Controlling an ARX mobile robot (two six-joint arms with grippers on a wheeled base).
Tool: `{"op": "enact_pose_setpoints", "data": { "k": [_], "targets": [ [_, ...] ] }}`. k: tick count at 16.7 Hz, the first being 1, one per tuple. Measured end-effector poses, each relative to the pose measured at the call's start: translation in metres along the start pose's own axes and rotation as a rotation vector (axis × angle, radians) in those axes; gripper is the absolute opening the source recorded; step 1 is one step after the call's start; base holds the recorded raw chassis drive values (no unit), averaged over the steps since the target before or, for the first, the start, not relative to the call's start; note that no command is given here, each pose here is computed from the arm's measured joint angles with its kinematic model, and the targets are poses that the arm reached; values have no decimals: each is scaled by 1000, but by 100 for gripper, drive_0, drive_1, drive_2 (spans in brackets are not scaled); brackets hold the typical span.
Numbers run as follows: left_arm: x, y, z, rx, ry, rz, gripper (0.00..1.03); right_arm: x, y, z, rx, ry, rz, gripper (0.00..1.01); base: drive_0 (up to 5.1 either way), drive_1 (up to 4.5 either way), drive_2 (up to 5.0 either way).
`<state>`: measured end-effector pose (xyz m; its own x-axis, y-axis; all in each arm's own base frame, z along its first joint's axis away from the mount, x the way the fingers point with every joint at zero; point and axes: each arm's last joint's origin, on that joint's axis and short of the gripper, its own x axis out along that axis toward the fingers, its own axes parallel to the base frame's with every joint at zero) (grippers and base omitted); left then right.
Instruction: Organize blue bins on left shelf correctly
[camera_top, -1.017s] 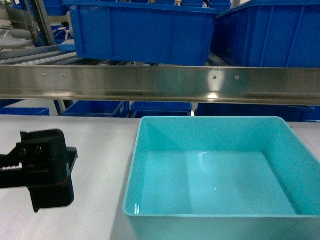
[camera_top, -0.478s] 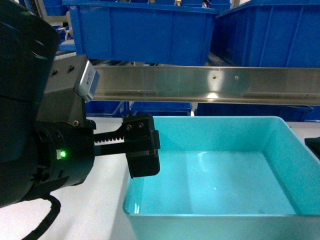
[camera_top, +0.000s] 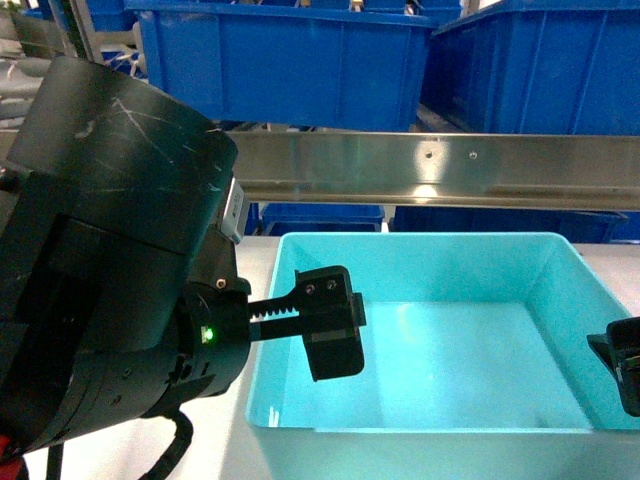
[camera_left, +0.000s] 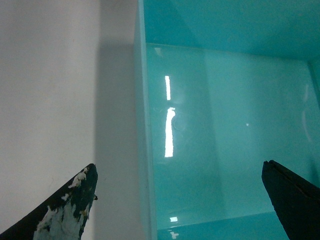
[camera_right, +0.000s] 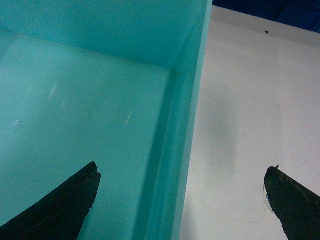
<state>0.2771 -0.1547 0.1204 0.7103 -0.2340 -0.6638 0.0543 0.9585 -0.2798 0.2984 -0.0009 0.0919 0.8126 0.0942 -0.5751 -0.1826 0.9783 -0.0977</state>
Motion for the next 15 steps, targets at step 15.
{"op": "enact_pose_setpoints", "data": {
  "k": [15],
  "targets": [
    [38,-4,-30,-63,176,116,98,8,-4,-4,2,-15,-46,98,0,0,0]
  ]
}}
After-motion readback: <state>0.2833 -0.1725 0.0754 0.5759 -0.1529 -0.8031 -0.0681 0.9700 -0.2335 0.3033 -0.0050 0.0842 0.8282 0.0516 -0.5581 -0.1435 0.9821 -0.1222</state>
